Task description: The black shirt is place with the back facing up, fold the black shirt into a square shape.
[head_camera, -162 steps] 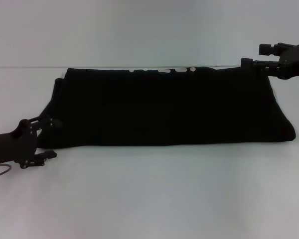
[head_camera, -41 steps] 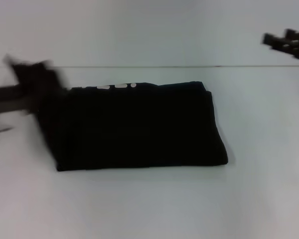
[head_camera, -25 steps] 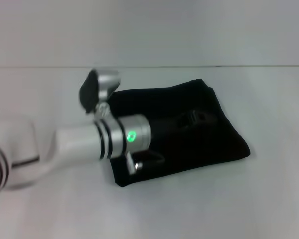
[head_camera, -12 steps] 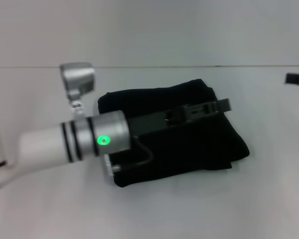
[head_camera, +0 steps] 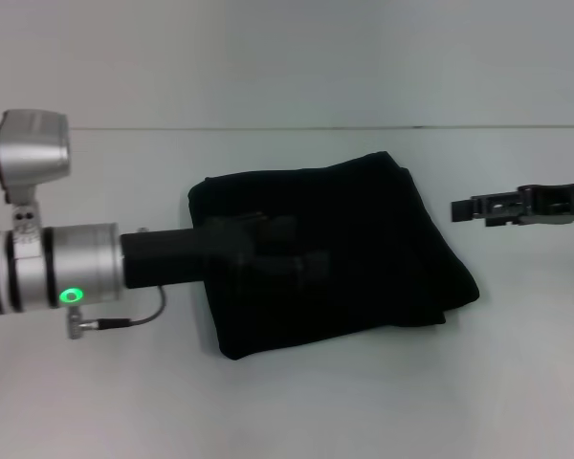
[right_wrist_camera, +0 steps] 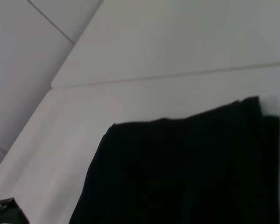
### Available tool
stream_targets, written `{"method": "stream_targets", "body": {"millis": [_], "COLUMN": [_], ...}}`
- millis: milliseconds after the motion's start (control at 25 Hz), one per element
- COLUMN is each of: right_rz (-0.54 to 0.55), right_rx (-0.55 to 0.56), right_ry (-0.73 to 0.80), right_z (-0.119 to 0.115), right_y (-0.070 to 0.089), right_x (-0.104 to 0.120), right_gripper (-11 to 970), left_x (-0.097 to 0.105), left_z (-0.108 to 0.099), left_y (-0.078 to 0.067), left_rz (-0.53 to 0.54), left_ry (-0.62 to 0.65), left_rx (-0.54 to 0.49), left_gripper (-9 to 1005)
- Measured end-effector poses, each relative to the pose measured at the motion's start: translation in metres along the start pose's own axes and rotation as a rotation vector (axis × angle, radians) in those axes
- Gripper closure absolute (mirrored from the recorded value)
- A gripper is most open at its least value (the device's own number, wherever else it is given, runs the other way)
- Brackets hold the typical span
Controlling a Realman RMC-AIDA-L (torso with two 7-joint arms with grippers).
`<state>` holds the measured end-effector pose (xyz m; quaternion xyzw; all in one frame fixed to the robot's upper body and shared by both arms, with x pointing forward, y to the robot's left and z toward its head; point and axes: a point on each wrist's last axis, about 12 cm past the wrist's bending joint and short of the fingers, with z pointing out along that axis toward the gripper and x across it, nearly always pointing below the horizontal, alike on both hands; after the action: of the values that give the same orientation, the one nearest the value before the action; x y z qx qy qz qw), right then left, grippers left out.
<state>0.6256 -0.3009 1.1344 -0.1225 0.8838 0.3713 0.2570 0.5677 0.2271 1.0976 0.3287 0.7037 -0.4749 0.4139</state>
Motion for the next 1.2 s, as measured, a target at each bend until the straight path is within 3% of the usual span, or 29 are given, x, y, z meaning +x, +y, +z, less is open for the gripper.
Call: {"method": "stream_targets", "body": {"millis": [160, 320, 1040, 1200], "right_rz": [0.039, 0.062, 0.121, 0.121], "right_rx": [0.018, 0.031, 0.071, 0.068], "right_ry": [0.031, 0.036, 0.043, 0.041], "right_z": [0.019, 0.035, 0.075, 0.081], "right_y": [0.004, 0.009, 0.016, 0.020], "right_x": [0.000, 0.000, 0.018, 0.019], "right_gripper": [48, 48, 52, 91], "left_x": [0.002, -0.001, -0.006, -0.007], "left_z": [-0.013, -0.017, -0.020, -0.020], "left_y": [0.002, 0.005, 0.009, 0.011], "left_rz": [0.132, 0.191, 0.229, 0.231], "left_ry": [0.065, 0.110, 0.105, 0.107], "left_rx": [-0.038, -0.067, -0.098, -0.108], "left_gripper": [44, 45, 45, 45]}}
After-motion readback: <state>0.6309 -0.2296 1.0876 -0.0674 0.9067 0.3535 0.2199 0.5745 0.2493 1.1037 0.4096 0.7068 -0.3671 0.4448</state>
